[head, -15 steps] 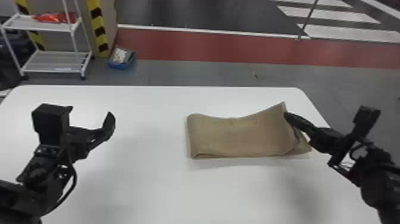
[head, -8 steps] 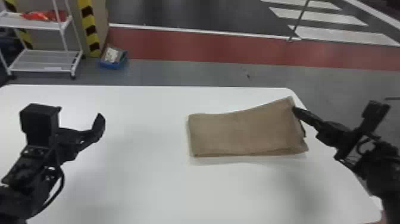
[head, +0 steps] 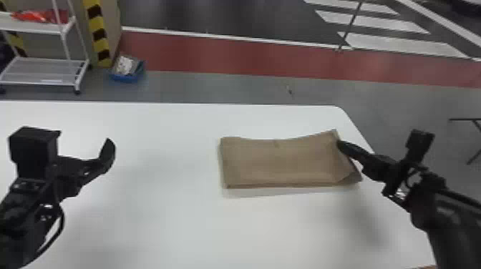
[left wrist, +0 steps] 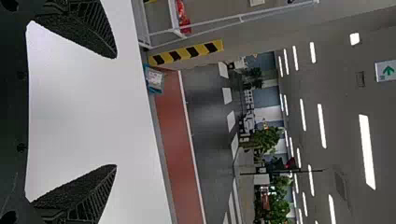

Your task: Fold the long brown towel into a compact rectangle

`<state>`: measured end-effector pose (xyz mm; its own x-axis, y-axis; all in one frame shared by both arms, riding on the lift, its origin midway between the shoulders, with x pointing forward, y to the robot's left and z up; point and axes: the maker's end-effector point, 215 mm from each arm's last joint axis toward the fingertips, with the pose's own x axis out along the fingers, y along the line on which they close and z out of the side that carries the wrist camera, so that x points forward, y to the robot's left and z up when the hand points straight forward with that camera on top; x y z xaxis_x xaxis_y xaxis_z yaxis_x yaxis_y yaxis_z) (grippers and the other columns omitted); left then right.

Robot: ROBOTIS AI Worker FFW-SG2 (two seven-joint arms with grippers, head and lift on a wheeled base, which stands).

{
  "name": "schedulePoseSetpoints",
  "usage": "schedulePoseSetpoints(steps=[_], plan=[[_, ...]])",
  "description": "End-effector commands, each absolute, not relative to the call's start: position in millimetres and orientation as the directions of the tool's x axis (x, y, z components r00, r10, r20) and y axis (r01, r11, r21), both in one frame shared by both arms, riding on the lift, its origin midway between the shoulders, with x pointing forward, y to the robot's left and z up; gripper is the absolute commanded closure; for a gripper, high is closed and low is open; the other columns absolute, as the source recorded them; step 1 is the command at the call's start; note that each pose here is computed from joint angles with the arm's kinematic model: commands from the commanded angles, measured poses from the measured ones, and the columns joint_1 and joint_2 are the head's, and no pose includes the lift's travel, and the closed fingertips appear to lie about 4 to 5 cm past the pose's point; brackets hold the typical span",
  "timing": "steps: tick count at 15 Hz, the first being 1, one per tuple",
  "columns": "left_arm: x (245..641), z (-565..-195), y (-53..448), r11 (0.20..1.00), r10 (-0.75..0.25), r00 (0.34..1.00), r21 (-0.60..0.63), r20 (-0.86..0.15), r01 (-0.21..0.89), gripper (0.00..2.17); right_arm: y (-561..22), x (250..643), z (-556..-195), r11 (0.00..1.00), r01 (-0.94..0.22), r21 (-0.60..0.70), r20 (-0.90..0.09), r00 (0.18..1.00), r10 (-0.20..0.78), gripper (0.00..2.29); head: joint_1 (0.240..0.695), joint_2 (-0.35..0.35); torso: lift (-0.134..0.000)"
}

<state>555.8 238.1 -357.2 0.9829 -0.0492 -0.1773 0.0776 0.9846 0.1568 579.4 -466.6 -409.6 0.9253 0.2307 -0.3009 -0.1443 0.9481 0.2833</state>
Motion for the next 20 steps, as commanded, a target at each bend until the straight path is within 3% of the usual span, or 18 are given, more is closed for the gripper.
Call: schedulePoseSetpoints(steps=[1, 5, 12, 16, 20], plan=[[557, -357, 238, 0.984, -0.049, 0.983, 0.158, -0.177, 0.077, 0.04, -473, 577, -394, 0.953, -0.141, 0.270, -0.261, 0.942, 0.213, 0.00, 0.695, -0.217, -0.128], [558, -354, 238, 0.985, -0.050, 0.984, 0.155, -0.170, 0.077, 0.04, -512, 550, -361, 0.968, -0.083, 0.238, -0.185, 0.974, 0.130, 0.05, 0.695, -0.231, -0.128], [555, -352, 216, 0.987, -0.093, 0.981, 0.115, -0.169, 0.114, 0.05, -542, 507, -384, 0.977, -0.029, 0.211, -0.220, 0.972, 0.077, 0.06, 0.695, -0.298, -0.128], [543, -360, 156, 0.978, -0.207, 0.958, -0.005, -0.199, 0.211, 0.16, -541, 494, -394, 0.977, -0.024, 0.212, -0.214, 0.974, 0.071, 0.07, 0.695, -0.337, -0.128], [530, -382, 56, 0.926, -0.375, 0.885, -0.156, -0.277, 0.344, 0.27, -539, 483, -393, 0.977, -0.028, 0.213, -0.192, 0.979, 0.070, 0.07, 0.695, -0.350, -0.128]])
